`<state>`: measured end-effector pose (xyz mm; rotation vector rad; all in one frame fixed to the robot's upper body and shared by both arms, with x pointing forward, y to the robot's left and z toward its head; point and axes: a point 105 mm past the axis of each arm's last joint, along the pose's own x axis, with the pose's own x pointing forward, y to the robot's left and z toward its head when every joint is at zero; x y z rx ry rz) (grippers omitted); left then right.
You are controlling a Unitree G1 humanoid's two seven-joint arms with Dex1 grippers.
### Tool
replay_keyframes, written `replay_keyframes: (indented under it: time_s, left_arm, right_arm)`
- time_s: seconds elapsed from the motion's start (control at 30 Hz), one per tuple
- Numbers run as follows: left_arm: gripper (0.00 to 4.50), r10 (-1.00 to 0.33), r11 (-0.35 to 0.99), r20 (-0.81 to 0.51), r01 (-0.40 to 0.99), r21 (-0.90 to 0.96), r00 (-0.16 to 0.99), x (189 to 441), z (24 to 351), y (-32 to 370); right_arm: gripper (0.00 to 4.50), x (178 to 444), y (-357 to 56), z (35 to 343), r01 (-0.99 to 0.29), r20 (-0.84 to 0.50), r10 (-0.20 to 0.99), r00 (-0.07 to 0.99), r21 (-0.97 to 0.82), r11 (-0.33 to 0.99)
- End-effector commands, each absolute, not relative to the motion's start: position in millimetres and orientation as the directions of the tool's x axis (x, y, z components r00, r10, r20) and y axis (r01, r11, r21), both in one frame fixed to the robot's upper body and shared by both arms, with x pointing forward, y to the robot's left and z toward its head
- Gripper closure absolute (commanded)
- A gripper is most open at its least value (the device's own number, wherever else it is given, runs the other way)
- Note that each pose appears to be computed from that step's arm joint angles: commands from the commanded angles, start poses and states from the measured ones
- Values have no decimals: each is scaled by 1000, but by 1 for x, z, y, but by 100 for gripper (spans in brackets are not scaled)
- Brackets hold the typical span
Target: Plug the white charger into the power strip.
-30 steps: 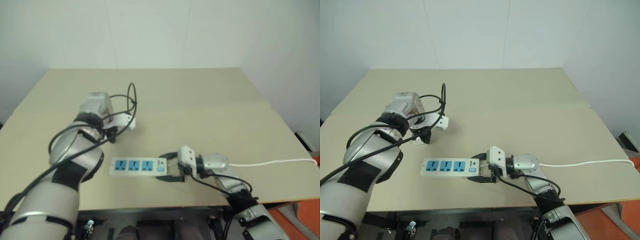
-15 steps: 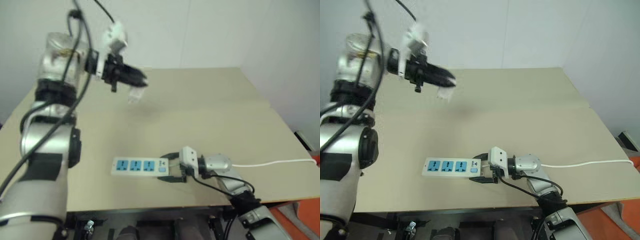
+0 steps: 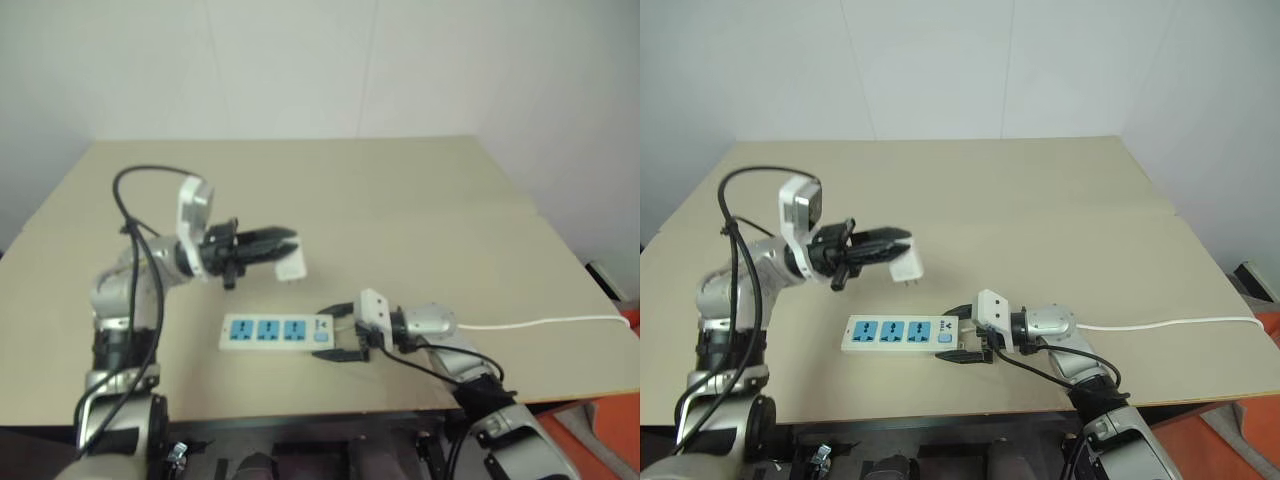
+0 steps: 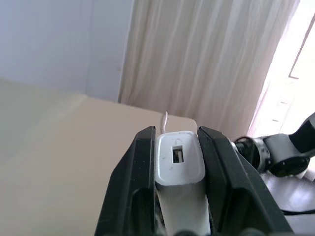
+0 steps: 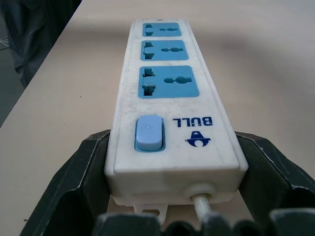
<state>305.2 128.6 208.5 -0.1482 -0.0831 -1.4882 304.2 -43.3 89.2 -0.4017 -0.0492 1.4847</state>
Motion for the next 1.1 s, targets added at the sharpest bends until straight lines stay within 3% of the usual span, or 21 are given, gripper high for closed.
replay_keyframes:
  time_s: [0.03,0.7,0.83,1.1]
  left_arm:
    - [350,-994,10,108,1000,26,7,296,201,126]
    - [350,-998,-57,-19,997,56,-56,307,161,120]
    - [350,-998,-60,17,997,54,-61,310,164,116]
    - [350,-998,-63,-33,997,55,-61,314,153,115]
  right_arm:
    - [107,301,-37,93,-948,-199,977,73,-319,5]
    - [107,300,-43,87,-947,-220,971,88,-321,13]
    - [107,299,-45,87,-945,-226,970,88,-328,9]
    - [107,299,-45,86,-942,-233,968,94,-335,11]
